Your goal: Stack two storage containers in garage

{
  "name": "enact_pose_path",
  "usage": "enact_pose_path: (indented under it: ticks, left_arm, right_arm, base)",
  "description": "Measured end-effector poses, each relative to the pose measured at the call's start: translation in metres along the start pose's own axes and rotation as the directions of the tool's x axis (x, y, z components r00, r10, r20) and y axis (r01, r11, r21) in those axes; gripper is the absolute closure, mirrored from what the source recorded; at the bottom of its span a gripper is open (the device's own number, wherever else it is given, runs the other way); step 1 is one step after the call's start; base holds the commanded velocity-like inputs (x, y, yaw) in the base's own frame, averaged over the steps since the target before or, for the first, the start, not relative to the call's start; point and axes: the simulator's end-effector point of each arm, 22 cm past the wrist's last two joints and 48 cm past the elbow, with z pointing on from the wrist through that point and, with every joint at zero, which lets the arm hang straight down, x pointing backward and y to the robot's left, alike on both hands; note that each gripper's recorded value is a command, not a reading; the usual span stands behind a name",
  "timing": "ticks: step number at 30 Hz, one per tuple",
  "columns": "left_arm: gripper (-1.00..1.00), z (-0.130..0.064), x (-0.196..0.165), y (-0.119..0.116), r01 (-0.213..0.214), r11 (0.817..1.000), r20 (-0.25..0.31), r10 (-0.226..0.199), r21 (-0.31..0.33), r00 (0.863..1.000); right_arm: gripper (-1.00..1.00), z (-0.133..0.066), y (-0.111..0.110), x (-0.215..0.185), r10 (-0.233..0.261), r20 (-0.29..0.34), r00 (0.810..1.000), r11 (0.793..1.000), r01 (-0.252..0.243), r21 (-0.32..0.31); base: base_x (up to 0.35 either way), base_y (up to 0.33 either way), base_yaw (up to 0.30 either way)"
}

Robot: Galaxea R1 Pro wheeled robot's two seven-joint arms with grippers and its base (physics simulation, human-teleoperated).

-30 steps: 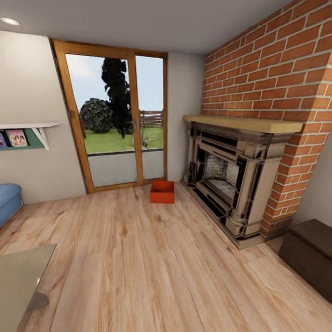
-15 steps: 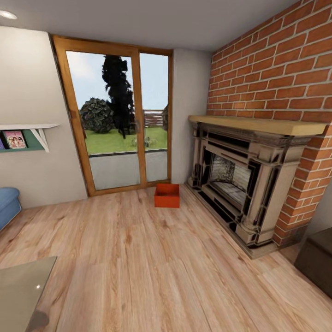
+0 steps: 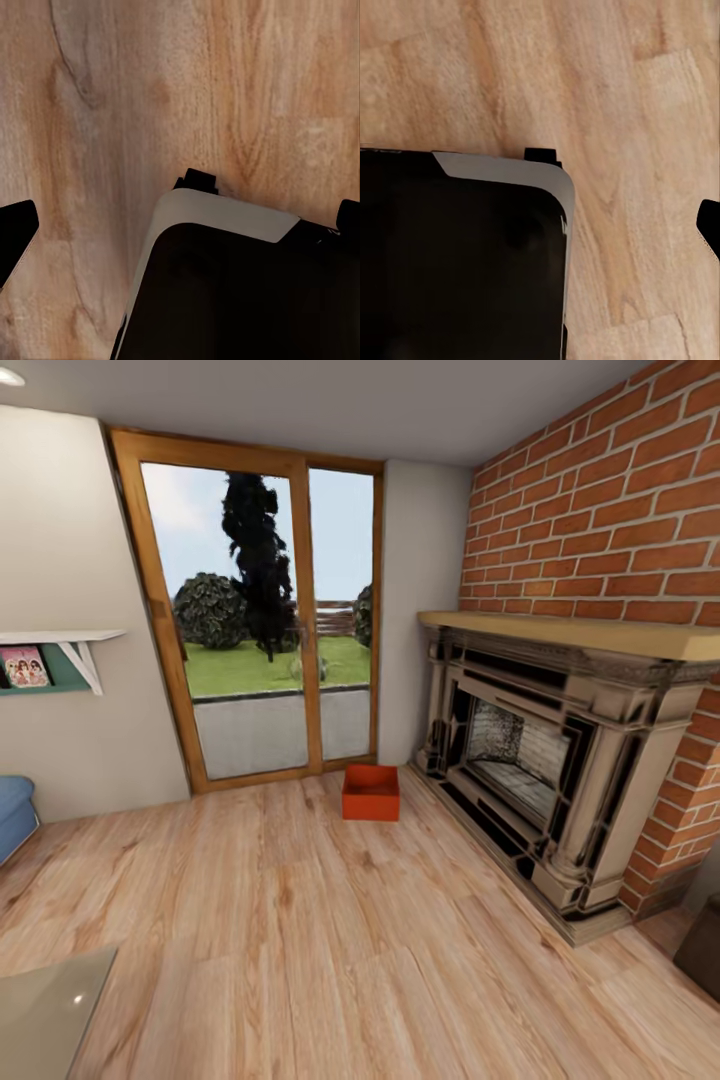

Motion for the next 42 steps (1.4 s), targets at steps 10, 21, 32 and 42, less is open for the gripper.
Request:
enact_pose_path:
  ticks: [10,21,32,42]
  left_arm:
    - [-1.0,0.0002,-0.0003,0.0011,0.0,1.0,0.0,0.0,-0.001,1.0]
    - [-1.0,0.0002,-0.0002,0.001,0.0,1.0,0.0,0.0,-0.001,1.0]
    - [-1.0,0.0002,-0.0002,0.0011,0.0,1.0,0.0,0.0,-0.001,1.0]
    - [-1.0,0.0002,-0.0005,0.0011,0.0,1.0,0.001,0.0,-0.001,1.0]
  right_arm:
    - [-1.0,-0.0001,-0.0018,0.0007,0.001,-0.003,1.0,1.0,-0.001,0.003]
    - [-1.0,-0.0001,-0.002,0.0003,0.001,-0.001,1.0,1.0,-0.001,0.003]
    - [-1.0,0.0,0.0002,0.0001,0.004,0.0,1.0,1.0,-0.004,0.0]
    - [-1.0,0.0001,0.001,0.0,0.004,0.0,1.0,1.0,-0.004,0.0]
  base:
    - [0.32,0.084,0.0]
    - [0.322,0.027,0.0]
    - [0.322,0.001,0.0]
    - [0.322,0.0,0.0]
